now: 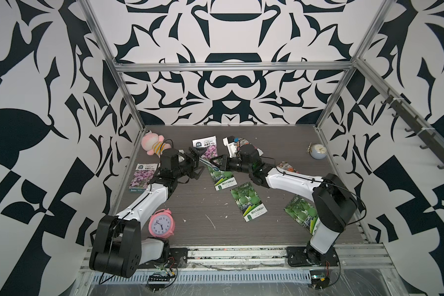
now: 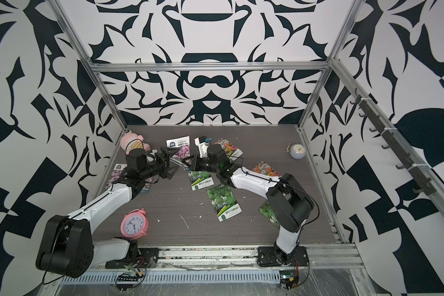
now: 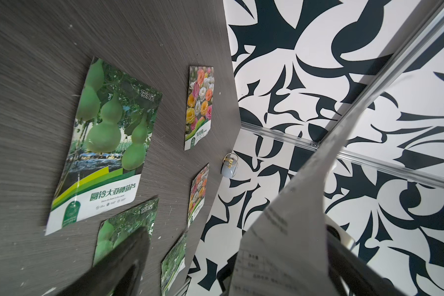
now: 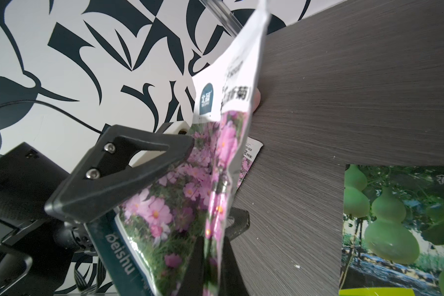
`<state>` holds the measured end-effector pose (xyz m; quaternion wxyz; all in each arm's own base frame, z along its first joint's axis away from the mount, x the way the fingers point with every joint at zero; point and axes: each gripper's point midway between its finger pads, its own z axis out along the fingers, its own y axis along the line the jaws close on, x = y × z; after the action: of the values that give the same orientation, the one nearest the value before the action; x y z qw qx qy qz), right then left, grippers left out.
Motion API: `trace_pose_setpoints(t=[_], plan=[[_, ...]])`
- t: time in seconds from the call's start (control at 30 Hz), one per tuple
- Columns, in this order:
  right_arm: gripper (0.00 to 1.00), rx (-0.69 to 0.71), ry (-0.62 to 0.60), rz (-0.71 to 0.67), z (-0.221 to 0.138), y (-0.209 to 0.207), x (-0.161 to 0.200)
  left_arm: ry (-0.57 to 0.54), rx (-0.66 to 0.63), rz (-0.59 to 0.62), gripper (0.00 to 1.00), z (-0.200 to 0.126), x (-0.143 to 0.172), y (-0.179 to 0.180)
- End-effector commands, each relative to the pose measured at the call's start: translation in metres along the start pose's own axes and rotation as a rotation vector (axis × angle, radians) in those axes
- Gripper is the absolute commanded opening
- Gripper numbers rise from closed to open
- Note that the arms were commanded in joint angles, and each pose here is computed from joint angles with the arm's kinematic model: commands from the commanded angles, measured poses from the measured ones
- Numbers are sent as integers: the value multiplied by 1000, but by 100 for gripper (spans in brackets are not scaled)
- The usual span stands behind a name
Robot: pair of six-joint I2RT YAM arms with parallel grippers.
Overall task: Arrange the seed packets in a row
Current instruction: Adjust the seed packet, then place the seed packet at the center of the board.
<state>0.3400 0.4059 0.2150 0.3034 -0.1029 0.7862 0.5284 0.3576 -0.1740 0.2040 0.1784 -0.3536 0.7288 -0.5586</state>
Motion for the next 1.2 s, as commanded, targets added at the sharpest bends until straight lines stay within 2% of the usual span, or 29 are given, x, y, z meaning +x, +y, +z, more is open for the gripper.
trace_pose_setpoints(t=[0.0, 0.13, 0.23, 0.4, 0.53, 0.7, 0.9, 0.93, 1.0, 1.03, 1.13, 1.17], plan=[[0, 159, 143, 56, 4, -54, 46, -23, 234, 79, 100, -19, -3, -77], [0, 178, 141, 63, 4, -62, 48, 38, 246, 115, 98, -18, 5, -85], [0, 149, 131, 62, 3, -54, 42, 72, 190, 124, 97, -14, 9, -75], [0, 134, 89, 45, 1, -42, 23, -10, -1, 154, 97, -19, -10, -27], [0, 163, 109, 75, 13, -54, 31, -111, -144, 203, 97, -38, -34, 5], [0, 188, 127, 149, 44, -62, 48, -228, -281, 233, 98, -70, -63, 29], [0, 237, 155, 163, 86, -55, 68, -249, -388, 273, 99, -86, -69, 47], [2, 248, 153, 162, 91, -54, 69, -243, -396, 281, 100, -86, -68, 49], [25, 271, 170, 166, 98, -53, 71, -242, -422, 287, 100, -87, -69, 54], [30, 278, 176, 168, 99, -51, 70, -238, -434, 294, 100, -87, -69, 57], [55, 305, 165, 168, 87, -46, 64, -225, -470, 308, 100, -88, -70, 65], [59, 323, 159, 168, 80, -45, 62, -220, -480, 314, 100, -88, -70, 67]])
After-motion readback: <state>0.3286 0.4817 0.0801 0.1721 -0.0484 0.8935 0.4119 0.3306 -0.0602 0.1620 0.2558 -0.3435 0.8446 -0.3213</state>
